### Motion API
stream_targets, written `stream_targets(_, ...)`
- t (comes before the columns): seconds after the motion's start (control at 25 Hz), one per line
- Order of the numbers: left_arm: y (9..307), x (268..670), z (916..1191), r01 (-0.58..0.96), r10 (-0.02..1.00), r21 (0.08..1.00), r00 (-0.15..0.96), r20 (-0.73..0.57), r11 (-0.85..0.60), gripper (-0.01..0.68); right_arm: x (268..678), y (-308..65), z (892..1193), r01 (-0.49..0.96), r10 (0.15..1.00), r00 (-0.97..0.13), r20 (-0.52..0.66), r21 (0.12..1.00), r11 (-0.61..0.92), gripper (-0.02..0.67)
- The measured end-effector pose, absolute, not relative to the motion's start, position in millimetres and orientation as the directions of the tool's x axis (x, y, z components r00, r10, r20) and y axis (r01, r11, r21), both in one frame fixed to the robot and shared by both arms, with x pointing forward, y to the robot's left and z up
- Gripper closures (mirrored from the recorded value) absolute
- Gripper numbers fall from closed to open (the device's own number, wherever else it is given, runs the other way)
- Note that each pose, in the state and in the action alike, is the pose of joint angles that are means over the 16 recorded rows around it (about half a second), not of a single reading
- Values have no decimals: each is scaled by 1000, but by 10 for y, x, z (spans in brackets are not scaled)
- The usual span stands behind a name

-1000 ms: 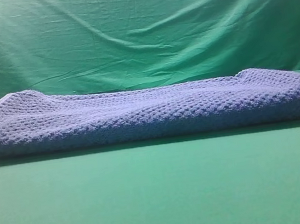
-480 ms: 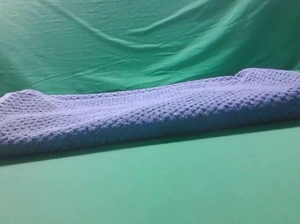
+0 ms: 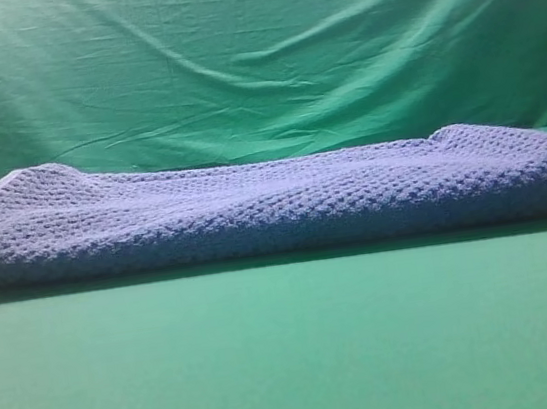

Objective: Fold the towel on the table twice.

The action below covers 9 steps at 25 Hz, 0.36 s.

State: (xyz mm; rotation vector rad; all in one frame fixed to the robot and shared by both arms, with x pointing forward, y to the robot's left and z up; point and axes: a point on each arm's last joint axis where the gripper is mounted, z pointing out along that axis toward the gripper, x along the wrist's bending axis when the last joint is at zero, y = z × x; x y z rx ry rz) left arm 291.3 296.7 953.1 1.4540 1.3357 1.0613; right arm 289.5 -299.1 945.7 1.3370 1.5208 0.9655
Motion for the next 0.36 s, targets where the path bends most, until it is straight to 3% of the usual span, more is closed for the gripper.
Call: stream_targets(0.36,2967,2913,9531,256,998,966,61,31,-46,673,2895,-2991,9457,319,992,-47,-114,940,123,649)
